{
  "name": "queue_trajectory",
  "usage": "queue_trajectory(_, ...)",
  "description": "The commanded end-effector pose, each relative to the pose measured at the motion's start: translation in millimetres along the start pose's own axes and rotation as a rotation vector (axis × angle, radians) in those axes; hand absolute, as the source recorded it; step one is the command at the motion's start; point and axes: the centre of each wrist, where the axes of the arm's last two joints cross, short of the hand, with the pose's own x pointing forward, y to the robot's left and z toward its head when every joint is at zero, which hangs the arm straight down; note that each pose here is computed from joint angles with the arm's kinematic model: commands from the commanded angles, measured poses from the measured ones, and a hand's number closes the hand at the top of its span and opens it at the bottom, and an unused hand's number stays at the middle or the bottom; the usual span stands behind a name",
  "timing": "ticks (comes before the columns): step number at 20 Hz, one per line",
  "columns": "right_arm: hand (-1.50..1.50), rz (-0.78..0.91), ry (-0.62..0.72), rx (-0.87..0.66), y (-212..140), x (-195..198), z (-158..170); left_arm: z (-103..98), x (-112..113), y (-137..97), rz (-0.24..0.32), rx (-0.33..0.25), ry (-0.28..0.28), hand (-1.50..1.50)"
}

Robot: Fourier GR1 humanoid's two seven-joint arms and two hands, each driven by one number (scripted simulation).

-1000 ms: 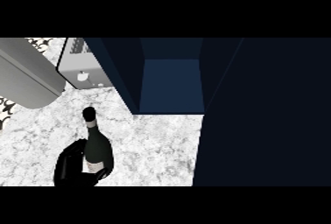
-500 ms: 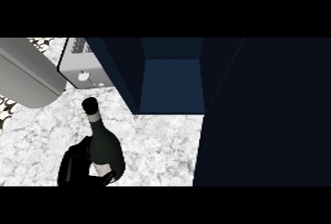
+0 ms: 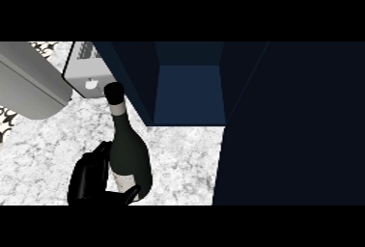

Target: Pick up the wine, place it into the cabinet and close the cabinet

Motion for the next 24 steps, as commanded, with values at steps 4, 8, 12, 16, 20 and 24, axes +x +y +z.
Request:
queue_trajectory(4, -1.5, -0.021, -0.039, 0.005, -17, 16, 4, -2, 24, -41, -0.008, -0.019, -0.03, 1.5)
queue_trajectory(8, -1.5, -0.001, -0.026, 0.004, -6, 20, 19, -43, 46, -68, 0.01, -0.026, -0.011, 1.5)
queue_trajectory(12, -1.5, 0.005, -0.054, -0.009, -16, 12, 17, -53, 14, -76, 0.018, -0.056, 0.032, 1.5)
queue_trajectory(16, -1.5, 0.01, -0.054, -0.009, -4, 18, 5, -80, 28, -96, -0.033, -0.048, 0.008, 1.5)
queue_trajectory(20, -1.5, 0.022, -0.063, 0.001, -6, 22, 18, -99, 26, -118, -0.107, 0.001, -0.018, 1.5)
queue_trajectory(24, -1.5, 0.035, -0.033, -0.005, -26, 20, 22, -84, 6, -111, -0.162, -0.008, 0.005, 1.5)
